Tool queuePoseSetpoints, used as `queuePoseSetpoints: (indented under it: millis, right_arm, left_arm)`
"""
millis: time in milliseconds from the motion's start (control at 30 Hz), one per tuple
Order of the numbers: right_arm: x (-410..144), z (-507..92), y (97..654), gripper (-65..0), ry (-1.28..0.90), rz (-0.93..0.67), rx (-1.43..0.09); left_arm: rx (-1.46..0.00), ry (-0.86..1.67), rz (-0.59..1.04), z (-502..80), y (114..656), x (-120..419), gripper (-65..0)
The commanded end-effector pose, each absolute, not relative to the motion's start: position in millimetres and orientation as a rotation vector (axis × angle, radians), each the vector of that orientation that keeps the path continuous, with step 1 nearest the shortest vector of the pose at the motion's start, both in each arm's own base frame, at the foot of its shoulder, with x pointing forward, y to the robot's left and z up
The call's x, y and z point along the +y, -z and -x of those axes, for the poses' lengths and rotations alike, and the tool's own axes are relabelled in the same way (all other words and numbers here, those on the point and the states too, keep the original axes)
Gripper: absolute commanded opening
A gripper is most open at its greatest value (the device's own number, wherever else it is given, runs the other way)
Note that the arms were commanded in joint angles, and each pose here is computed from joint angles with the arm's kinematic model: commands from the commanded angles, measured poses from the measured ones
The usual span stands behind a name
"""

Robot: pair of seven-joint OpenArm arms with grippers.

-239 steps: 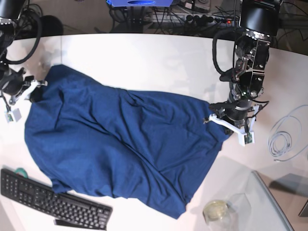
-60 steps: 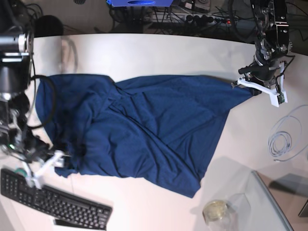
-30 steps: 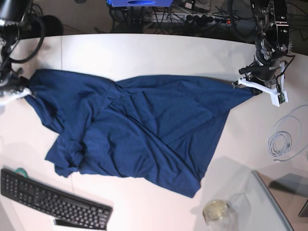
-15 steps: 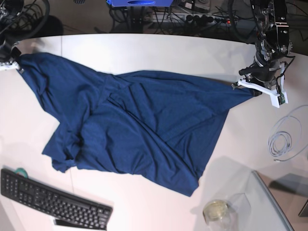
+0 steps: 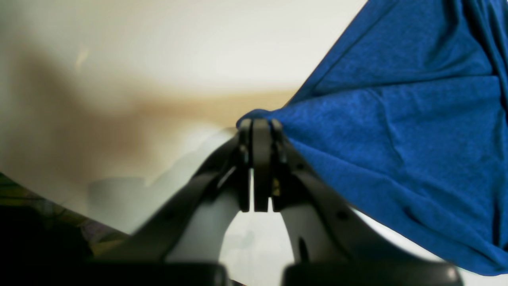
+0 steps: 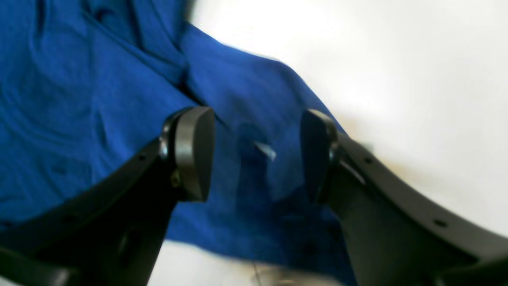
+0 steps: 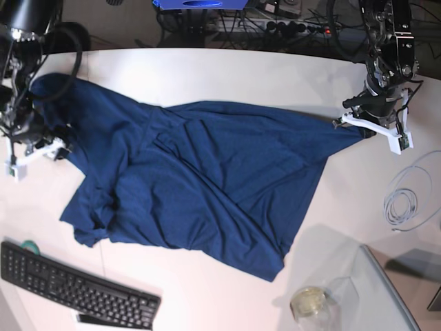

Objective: Layout the t-shirt on the table in an organized manner, then fold the t-shirt properly
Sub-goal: 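Release and regrasp the shirt fabric with the right gripper, pulling outward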

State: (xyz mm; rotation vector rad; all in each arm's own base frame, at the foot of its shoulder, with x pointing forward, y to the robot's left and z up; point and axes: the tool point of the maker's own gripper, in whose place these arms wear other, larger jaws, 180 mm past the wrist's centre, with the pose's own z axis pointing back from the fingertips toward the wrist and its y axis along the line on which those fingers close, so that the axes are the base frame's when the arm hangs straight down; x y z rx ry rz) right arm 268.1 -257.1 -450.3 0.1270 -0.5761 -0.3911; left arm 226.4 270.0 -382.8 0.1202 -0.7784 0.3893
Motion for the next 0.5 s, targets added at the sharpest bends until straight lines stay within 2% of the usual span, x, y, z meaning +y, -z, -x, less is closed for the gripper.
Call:
queuePoseSetpoints:
  millis: [0, 167, 200, 233, 267, 300, 333, 400, 467]
  right_arm:
    - [-275.5, -279.2, 446.6, -32.3, 0.4, -0.094, -0.607]
    - [-284.1, -279.4, 486.3, -32.7, 0.406, -0.089, -0.491]
    - [-286.5, -275.6, 490.4, -35.1, 0.407, -0.085, -0.473]
    - [-286.8, -274.4, 491.2, -41.3, 0.402, -0.082, -0.468]
    - [-287.5, -269.9, 493.2, -48.6, 0.405, -0.08, -0.46]
    - [-287.5, -264.4, 495.8, -58.8, 0.405, -0.078, -0.453]
    - [-290.4, -261.0, 494.9, -65.0, 0.411, -0.073, -0.456]
    - [-304.3, -250.3, 491.5, -63.0, 0.457, -0.055, -0.471]
    - [-322.9, -240.3, 483.7, -64.8, 0.516, -0.032, -0.499]
  left_arm:
    - [-0.816, -0.379, -0.138, -230.9, 373.3, 274.8, -65.0]
    - [-0.815, -0.38, -0.14, -230.3, 373.4, 275.3, -65.0]
    - [-0.813, -0.38, -0.14, -229.7, 373.8, 275.3, -65.0]
    - [-0.813, -0.38, -0.14, -229.7, 373.8, 275.3, -65.0]
    - [-0.812, -0.38, -0.14, -229.5, 374.3, 275.4, -65.0]
    - [-0.812, -0.38, -0.14, -229.5, 374.3, 275.4, -65.0]
    - [-0.812, -0.38, -0.14, -229.5, 374.3, 275.4, -65.0]
    - [-0.813, -0.381, -0.14, -230.0, 373.9, 275.4, -65.0]
    - [-0.816, -0.381, -0.139, -231.2, 373.2, 275.4, -65.0]
